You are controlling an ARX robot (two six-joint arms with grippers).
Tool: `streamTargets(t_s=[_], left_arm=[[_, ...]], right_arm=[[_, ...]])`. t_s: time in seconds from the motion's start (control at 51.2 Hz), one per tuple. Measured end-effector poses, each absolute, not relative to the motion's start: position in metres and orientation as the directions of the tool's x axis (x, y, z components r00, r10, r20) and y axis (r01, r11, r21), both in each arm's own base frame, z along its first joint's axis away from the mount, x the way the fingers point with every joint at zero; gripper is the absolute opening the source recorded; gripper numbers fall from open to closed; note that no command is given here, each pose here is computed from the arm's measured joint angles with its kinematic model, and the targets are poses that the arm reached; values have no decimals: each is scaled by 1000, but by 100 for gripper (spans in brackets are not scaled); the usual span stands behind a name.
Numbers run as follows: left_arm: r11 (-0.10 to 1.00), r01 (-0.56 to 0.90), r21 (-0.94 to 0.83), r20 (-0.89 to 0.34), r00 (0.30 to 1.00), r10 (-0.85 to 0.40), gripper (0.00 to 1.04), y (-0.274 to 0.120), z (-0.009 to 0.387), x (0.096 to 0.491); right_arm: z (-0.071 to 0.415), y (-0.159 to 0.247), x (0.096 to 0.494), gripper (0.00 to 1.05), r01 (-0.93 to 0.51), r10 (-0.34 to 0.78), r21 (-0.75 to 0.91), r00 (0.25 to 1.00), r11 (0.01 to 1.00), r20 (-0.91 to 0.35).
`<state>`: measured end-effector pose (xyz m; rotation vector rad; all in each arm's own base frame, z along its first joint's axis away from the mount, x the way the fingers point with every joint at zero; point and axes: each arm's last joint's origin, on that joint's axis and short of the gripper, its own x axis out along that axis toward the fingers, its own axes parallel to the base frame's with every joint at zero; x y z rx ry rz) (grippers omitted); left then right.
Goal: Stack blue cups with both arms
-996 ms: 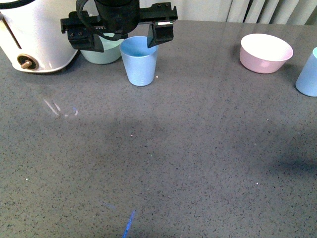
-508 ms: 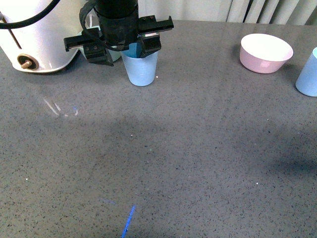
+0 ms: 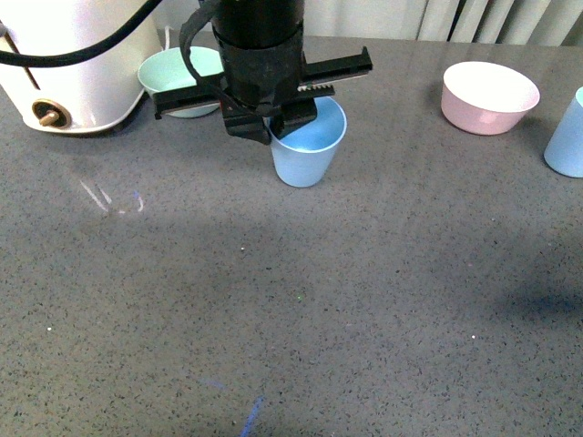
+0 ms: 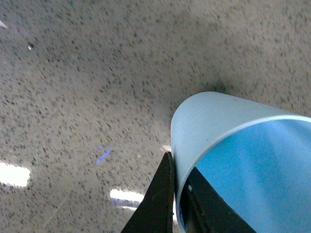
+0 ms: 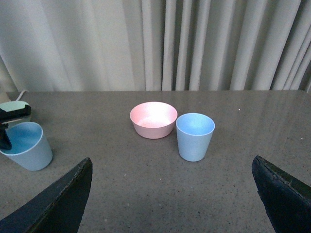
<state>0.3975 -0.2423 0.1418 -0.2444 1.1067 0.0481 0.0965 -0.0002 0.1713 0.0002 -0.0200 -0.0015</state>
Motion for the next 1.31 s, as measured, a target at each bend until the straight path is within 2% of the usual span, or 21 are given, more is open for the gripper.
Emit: streamTargets(t_s=[0.195,0.39,0.82,0.976,1.249,1.308], left_arm=[[977,-45,-209,-900,399,-174,2,-279,150,359],[974,14,-225,-900,380,-213,2,-303,150,339],[976,13,-215,-906,371,-205,2,-313,140,337],[976,13,-218,-904,375,-207,26,-314,140,337],[972,15,-233,-896,385,-221,59,-315,142,339],[970,17,-241,-891,391,-228,70,-315,143,339]], right_arm=[[171,0,97,96,2,-2,0,1000,1000,20],[171,0,97,96,2,-2,0,1000,1000,20],[171,0,97,96,2,-2,0,1000,1000,20],[171,0,97,96,2,-2,0,1000,1000,20],[171,0,97,96,2,-2,0,1000,1000,20],[171,0,97,96,2,-2,0,1000,1000,20]])
